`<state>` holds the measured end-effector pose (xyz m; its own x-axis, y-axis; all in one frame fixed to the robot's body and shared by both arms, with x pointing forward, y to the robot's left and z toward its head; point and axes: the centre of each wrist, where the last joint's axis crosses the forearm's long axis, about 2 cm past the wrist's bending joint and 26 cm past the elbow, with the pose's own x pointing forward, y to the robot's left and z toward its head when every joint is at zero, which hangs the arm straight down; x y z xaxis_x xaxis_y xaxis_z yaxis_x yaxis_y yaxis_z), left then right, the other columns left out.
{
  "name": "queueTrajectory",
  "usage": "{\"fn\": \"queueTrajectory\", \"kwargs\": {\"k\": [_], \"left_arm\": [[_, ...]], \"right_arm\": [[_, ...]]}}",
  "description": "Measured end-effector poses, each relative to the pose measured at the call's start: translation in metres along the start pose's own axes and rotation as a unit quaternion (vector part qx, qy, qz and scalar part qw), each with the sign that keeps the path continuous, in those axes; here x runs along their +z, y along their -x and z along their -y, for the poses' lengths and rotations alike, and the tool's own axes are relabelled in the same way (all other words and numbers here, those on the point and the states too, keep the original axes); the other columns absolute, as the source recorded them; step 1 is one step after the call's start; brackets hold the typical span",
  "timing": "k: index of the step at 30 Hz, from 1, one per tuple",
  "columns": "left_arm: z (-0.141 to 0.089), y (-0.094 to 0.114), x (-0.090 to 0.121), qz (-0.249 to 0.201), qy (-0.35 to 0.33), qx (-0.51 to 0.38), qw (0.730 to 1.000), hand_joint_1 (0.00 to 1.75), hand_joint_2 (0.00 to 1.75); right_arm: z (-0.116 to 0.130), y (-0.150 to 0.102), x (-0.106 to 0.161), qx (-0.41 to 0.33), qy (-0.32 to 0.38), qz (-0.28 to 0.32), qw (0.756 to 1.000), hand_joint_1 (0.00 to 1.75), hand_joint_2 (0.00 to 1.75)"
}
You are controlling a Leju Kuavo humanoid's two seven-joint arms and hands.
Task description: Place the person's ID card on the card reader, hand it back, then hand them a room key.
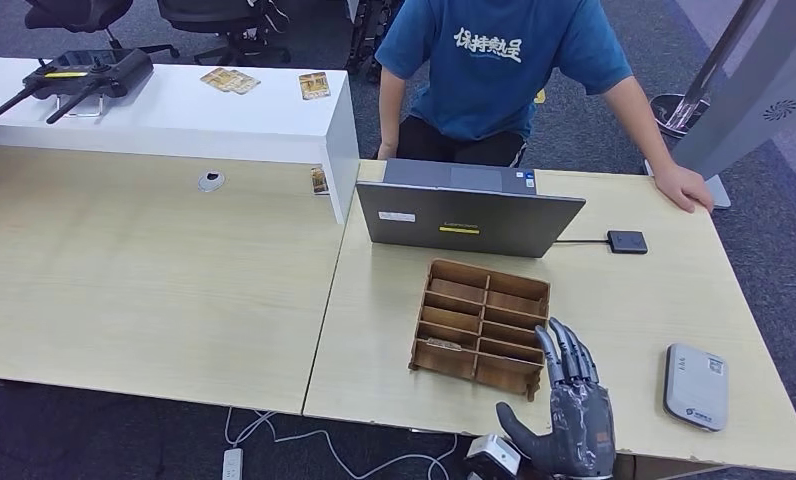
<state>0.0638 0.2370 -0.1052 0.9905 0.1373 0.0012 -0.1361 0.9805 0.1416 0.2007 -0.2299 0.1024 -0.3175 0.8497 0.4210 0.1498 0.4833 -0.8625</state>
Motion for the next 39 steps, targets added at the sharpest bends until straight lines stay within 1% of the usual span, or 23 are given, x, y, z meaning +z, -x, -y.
{"fn": "queueTrajectory", "kwargs": {"k": [10, 21, 29, 39], "left_arm": [[0.0, 0.0, 0.0, 0.0, 0.0, -0.002, 1.0, 0.0, 0.0], [0.0, 0.0, 0.0, -0.001, 0.001, -0.002, 1.0, 0.0, 0.0], [0.0, -0.001, 0.0, -0.002, 0.001, -0.001, 1.0, 0.0, 0.0], [0.0, -0.001, 0.0, -0.003, 0.002, 0.0, 1.0, 0.0, 0.0]], "right_arm": [[-0.002, -0.001, -0.008, 0.008, 0.003, 0.009, 1.0, 0.0, 1.75], [0.0, -0.006, -0.012, 0.066, 0.034, 0.02, 0.997, 0.0, 1.75], [-0.001, -0.006, -0.013, 0.072, 0.035, 0.02, 0.997, 0.0, 1.75], [-0.006, -0.006, -0.013, 0.069, 0.02, 0.014, 0.997, 0.0, 1.75]]}}
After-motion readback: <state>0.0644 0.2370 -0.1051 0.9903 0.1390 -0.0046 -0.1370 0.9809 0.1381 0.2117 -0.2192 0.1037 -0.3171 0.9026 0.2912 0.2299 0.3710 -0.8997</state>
